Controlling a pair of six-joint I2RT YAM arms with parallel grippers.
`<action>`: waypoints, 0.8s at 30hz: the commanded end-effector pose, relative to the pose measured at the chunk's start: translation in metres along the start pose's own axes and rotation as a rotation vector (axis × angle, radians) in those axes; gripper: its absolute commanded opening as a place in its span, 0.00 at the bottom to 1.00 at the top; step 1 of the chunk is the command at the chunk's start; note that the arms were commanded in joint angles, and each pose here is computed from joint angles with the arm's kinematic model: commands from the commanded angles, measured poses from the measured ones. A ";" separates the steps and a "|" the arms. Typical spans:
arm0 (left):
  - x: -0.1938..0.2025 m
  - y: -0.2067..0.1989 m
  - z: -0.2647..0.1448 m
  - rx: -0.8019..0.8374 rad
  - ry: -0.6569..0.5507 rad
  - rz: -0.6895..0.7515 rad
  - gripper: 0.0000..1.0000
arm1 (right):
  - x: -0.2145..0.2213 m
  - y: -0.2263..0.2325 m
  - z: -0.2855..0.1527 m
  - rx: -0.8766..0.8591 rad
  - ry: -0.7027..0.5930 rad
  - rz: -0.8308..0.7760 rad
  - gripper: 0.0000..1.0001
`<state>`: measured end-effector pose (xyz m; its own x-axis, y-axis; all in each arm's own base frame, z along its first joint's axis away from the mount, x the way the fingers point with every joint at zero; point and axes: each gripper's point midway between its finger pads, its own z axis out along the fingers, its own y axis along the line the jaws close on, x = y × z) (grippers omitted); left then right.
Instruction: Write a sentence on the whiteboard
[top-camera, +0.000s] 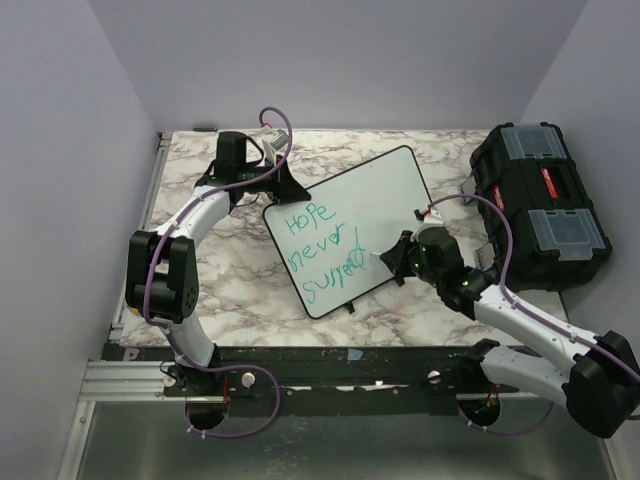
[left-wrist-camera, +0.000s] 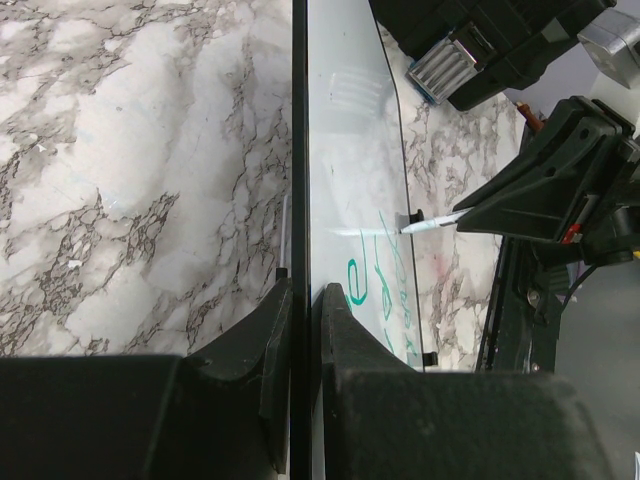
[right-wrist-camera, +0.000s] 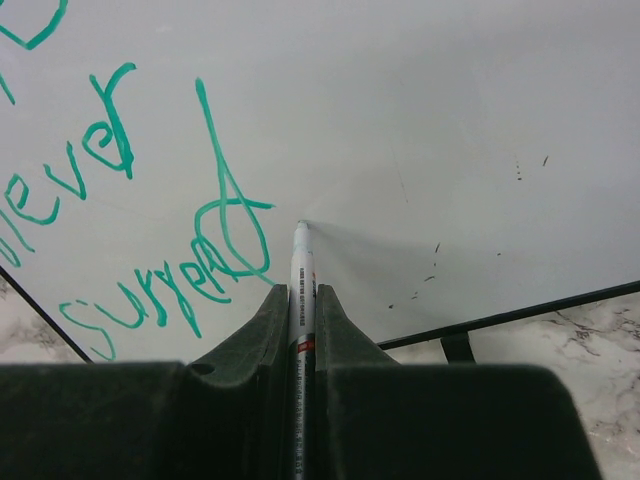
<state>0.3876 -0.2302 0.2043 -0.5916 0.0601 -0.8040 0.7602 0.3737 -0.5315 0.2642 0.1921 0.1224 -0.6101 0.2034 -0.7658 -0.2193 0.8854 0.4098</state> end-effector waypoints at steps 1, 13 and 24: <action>-0.018 0.016 0.005 -0.050 -0.041 0.204 0.00 | -0.019 0.017 0.004 -0.057 -0.046 0.001 0.01; -0.017 0.016 0.004 -0.056 -0.040 0.205 0.00 | -0.008 -0.007 0.012 0.060 -0.018 0.000 0.01; -0.016 0.017 0.003 -0.064 -0.038 0.201 0.00 | -0.017 -0.022 0.009 0.167 -0.041 -0.004 0.01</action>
<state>0.3884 -0.2298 0.2033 -0.5933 0.0600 -0.8028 0.7572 0.3802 -0.5312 0.2820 0.1858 0.1273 -0.5745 0.2294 -0.7857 -0.1547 0.9122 0.3794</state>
